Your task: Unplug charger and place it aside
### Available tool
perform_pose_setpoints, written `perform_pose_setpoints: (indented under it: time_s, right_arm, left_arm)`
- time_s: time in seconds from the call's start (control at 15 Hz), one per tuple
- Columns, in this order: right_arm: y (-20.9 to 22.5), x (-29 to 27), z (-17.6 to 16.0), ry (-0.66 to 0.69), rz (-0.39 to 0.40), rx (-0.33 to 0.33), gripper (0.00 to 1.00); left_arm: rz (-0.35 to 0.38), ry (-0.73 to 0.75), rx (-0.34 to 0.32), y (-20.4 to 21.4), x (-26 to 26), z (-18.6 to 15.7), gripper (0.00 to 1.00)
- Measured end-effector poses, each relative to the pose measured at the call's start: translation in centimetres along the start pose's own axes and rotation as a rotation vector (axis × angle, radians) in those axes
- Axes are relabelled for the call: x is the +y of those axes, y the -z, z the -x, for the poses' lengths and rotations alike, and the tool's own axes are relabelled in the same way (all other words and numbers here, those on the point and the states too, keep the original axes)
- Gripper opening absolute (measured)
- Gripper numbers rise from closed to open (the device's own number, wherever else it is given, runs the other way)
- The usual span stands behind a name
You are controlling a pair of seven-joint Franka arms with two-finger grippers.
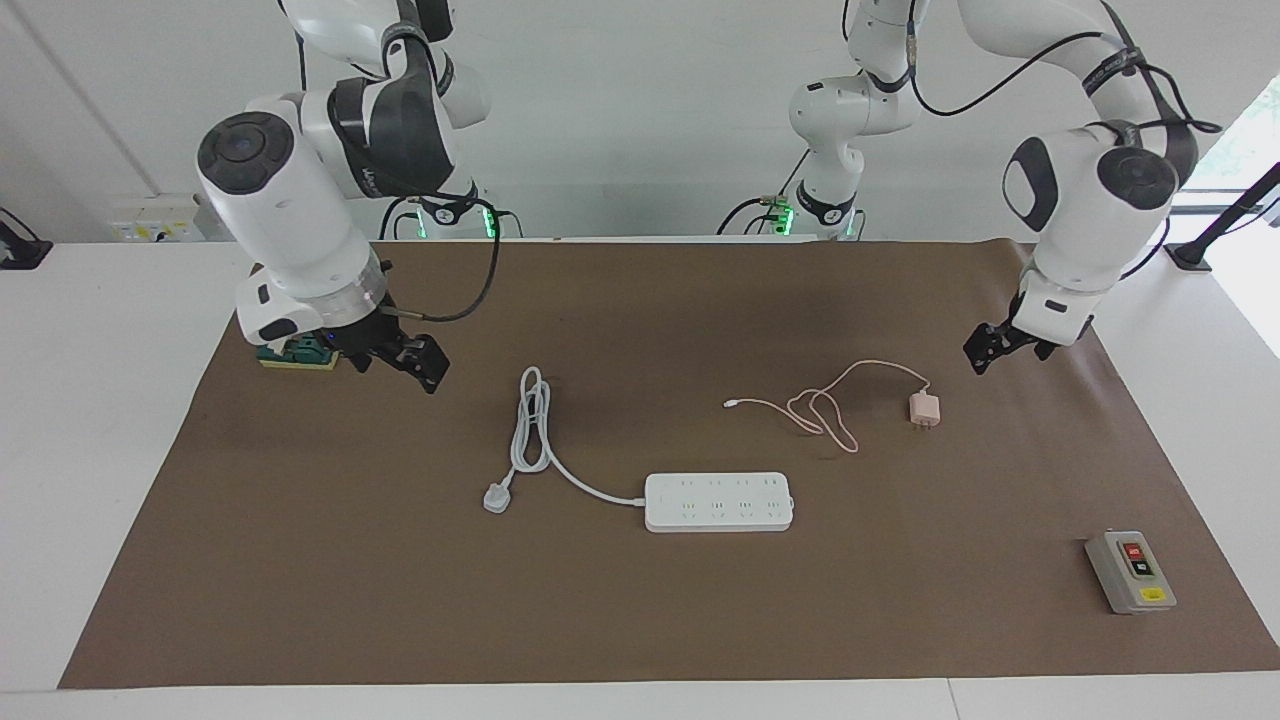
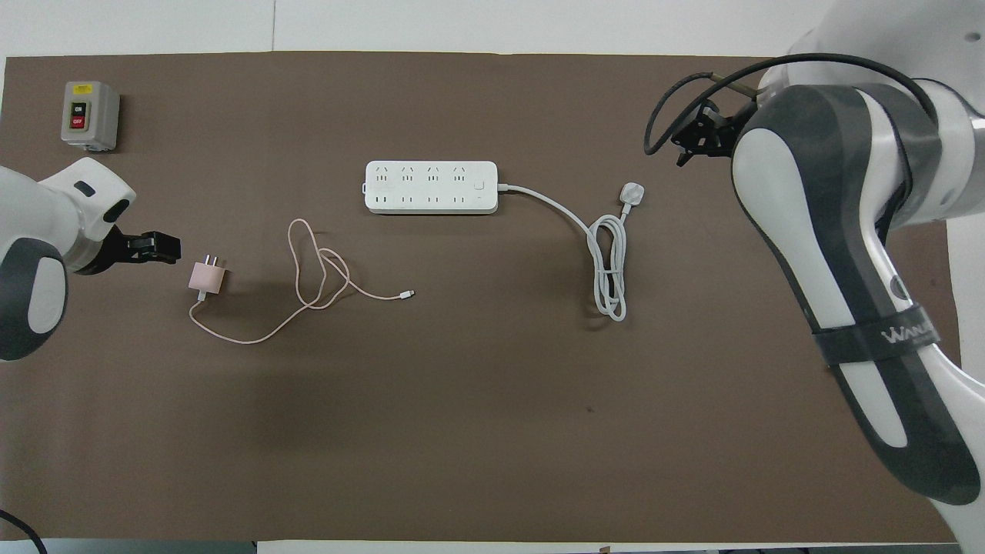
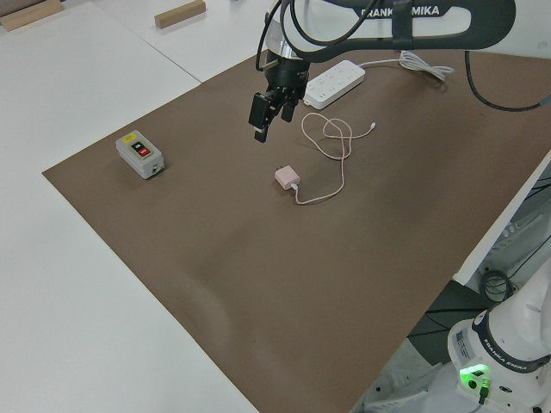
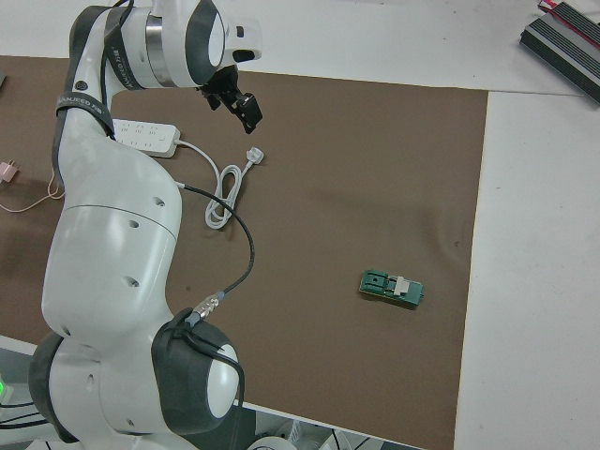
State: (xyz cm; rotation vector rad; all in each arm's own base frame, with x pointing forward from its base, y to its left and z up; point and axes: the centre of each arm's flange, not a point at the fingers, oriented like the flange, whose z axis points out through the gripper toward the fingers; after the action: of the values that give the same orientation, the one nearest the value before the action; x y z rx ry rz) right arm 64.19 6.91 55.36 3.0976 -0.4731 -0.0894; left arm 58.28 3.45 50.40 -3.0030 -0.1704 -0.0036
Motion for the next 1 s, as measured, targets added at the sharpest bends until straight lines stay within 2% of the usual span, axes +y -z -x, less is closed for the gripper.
perform_pose_setpoints:
  time_s: [0.2, 0.4, 0.8, 1.0]
  right_arm:
    - [3.5, 1.8, 1.7, 0.071, 0.022, 0.02, 1.0]
    - [5.9, 3.1, 4.2, 0.077, 0.026, -0.008, 1.0]
    - [7.5, 4.1, 5.8, 0.076, 0.016, -0.009, 1.0]
    - [9.0, 4.8, 6.6, 0.087, 0.001, 0.006, 1.0]
  left_arm:
    - [0.009, 0.062, -0.001, 7.5, -3.3, 0.5, 1.0]
    - [0.027, 0.089, -0.001, 12.9, -4.6, 2.2, 1.0]
    - [0.062, 0.055, 0.019, 15.5, -2.6, 3.1, 1.0]
    - [0.063, 0.019, -0.018, 15.4, -0.7, 4.2, 1.0]
